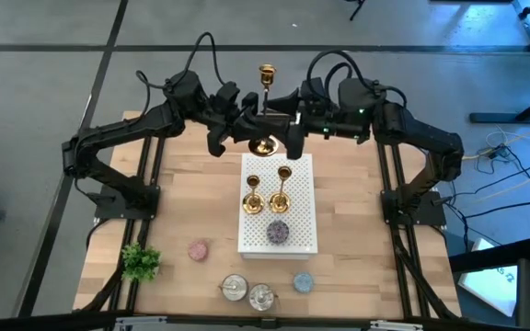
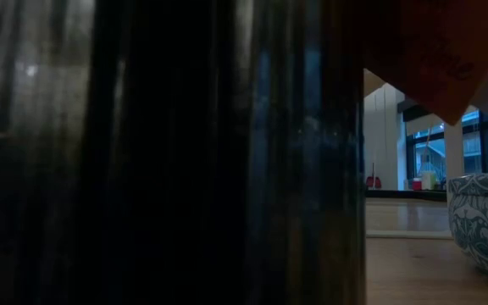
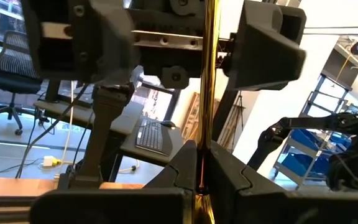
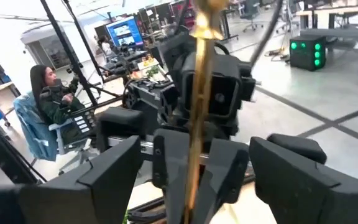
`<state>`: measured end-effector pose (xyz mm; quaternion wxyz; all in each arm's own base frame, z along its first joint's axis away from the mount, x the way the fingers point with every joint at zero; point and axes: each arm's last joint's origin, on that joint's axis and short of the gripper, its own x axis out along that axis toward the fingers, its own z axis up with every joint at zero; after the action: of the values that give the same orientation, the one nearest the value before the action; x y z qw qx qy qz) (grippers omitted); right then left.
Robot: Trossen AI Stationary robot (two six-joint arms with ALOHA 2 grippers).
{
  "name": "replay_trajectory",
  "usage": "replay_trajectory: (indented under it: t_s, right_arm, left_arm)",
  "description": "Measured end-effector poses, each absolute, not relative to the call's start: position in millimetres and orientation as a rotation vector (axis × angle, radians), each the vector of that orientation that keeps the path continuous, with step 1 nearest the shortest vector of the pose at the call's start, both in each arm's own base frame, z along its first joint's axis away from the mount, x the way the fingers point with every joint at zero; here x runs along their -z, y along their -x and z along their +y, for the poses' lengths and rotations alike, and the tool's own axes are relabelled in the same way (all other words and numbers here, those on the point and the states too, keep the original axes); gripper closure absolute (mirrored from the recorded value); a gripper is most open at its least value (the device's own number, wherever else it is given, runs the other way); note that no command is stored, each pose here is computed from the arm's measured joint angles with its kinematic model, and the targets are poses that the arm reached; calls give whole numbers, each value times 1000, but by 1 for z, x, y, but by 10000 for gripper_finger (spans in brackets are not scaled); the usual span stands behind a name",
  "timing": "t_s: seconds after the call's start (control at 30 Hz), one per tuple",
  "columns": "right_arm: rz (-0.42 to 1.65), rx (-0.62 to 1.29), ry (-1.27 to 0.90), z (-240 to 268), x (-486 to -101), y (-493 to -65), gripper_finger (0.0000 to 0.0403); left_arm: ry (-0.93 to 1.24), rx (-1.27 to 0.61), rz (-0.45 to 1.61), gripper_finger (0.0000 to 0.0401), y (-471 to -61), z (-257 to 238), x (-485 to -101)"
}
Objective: Pick & Place candle stick holders
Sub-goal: Put the gold candle holder on the shelf aligned with the other gold candle holders
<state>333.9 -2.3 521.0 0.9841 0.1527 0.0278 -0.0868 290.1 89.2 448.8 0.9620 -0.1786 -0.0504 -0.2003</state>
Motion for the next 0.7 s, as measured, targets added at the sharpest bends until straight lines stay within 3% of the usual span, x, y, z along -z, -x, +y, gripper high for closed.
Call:
replay_trajectory:
  t_s: [0.27,0.7]
  right_arm:
    - [53,176,-329,-5,-521,-334,120]
    - [100,193,-293,-12,-515,-336,291]
  left_arm:
    - [362,404,-101,389,-290,89,-449]
    - [354,339,-82,389,-291,92,-444]
